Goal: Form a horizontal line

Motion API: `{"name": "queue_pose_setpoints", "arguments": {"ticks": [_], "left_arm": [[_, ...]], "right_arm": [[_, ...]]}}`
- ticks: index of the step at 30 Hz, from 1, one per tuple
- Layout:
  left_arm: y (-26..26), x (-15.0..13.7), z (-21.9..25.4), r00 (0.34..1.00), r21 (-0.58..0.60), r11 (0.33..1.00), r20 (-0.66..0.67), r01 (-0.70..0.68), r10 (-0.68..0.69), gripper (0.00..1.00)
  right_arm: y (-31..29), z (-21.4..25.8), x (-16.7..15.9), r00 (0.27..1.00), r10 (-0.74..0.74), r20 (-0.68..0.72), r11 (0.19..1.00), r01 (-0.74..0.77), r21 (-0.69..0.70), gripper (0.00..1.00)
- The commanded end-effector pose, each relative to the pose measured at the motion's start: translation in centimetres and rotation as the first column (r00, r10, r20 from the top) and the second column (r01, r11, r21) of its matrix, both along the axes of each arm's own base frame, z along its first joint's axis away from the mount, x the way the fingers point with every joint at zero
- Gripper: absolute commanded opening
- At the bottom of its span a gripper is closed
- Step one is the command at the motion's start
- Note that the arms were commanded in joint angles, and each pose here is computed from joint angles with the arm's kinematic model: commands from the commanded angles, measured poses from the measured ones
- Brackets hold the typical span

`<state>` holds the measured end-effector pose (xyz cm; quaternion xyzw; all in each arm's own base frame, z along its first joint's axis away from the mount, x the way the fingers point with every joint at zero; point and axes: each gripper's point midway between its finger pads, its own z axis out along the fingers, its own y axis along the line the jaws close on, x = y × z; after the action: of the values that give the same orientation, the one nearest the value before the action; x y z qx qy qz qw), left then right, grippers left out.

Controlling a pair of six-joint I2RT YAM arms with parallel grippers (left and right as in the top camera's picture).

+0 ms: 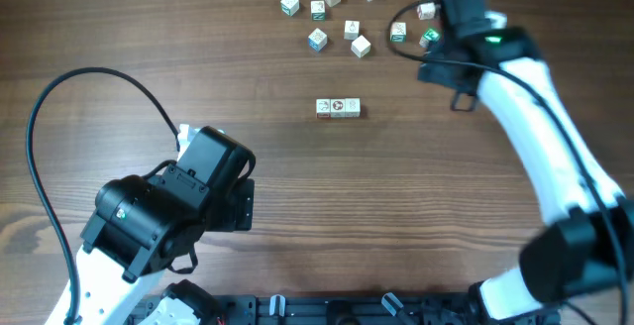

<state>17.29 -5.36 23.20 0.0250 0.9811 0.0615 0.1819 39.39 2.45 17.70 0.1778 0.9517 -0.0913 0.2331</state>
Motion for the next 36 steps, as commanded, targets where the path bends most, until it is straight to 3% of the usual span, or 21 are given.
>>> {"name": "queue_pose_setpoints", "arguments": {"ticks": [1, 6, 10, 18, 24, 30, 36], "left_arm": [[0.3, 0.1, -0.1, 1.0, 0.015, 1.0, 0.006, -0.007, 0.007, 1.0], [0.3, 0.2, -0.1, 1.0, 0.015, 1.0, 0.006, -0.007, 0.007, 1.0], [0.3, 0.1, -0.1, 1.0, 0.015, 1.0, 0.006, -0.007, 0.007, 1.0], [0.3, 0.1, -0.1, 1.0, 0.015, 1.0, 0.006, -0.007, 0.007, 1.0], [0.3, 0.1, -0.1, 1.0, 0.015, 1.0, 0.006, -0.007, 0.007, 1.0], [0.3, 0.1, -0.1, 1.0, 0.015, 1.0, 0.006, -0.007, 0.007, 1.0], [0.3, 0.1, -0.1, 1.0, 0.015, 1.0, 0.006, -0.007, 0.007, 1.0]], "right_arm": [[-2.6, 3.8, -1.3, 0.997, -0.025, 0.072, 0.999, 0.027, -0.026, 1.0], [-5.0, 6.1, -3.5, 0.997, 0.045, 0.055, 0.995, -0.04, -0.091, 1.0], [-5.1, 6.4, -4.8, 0.981, 0.192, -0.03, 0.968, -0.194, -0.156, 1.0], [-6.1, 6.7, -5.9, 0.986, 0.156, -0.058, 0.966, -0.165, -0.198, 1.0], [-6.6, 10.2, -6.8, 0.986, 0.144, 0.085, 0.975, -0.126, -0.182, 1.0], [-6.3, 15.7, -8.0, 0.937, 0.166, 0.308, 0.977, -0.114, -0.18, 1.0], [-3.0, 21.2, -9.2, 0.782, 0.379, 0.494, 0.925, -0.317, -0.209, 1.0]]}}
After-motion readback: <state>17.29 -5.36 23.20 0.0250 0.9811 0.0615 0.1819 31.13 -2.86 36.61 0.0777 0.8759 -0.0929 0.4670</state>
